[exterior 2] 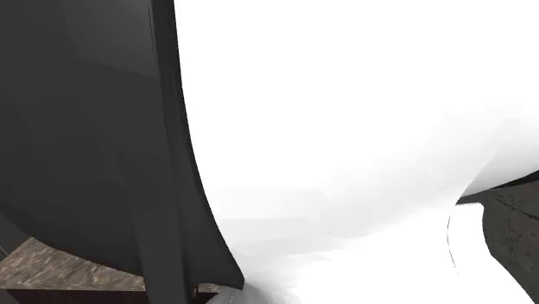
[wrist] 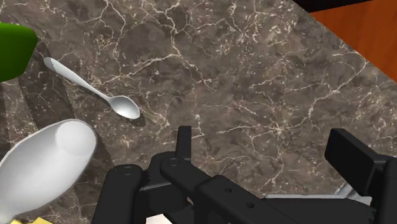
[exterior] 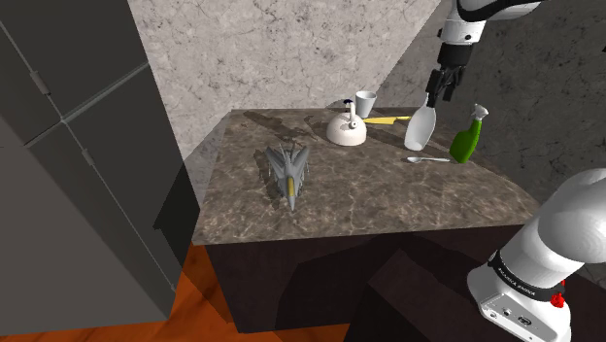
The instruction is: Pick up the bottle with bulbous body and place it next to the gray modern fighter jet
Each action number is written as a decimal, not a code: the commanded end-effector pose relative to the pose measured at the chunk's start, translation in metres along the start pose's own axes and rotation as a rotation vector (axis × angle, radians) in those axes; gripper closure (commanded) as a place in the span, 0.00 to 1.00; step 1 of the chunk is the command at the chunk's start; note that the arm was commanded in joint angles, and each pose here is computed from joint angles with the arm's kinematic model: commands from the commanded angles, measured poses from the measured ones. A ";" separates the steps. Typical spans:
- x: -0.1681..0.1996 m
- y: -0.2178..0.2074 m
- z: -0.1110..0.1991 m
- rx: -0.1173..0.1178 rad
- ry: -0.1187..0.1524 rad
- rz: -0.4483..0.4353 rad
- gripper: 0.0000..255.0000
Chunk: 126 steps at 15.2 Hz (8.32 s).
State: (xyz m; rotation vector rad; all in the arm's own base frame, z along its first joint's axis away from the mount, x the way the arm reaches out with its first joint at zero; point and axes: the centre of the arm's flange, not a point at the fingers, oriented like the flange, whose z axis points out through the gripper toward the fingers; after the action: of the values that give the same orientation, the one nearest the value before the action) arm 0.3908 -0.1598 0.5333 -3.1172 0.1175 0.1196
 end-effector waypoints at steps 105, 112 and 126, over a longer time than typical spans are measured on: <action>0.109 -0.019 -0.174 -0.038 0.008 0.008 1.00; 0.097 -0.106 -0.202 -0.038 0.008 0.008 1.00; 0.091 -0.177 -0.183 -0.038 0.008 0.008 1.00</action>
State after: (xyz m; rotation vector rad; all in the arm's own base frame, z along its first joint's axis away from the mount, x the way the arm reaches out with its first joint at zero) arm 0.5093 0.0055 0.7167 -3.1559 0.1290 0.1127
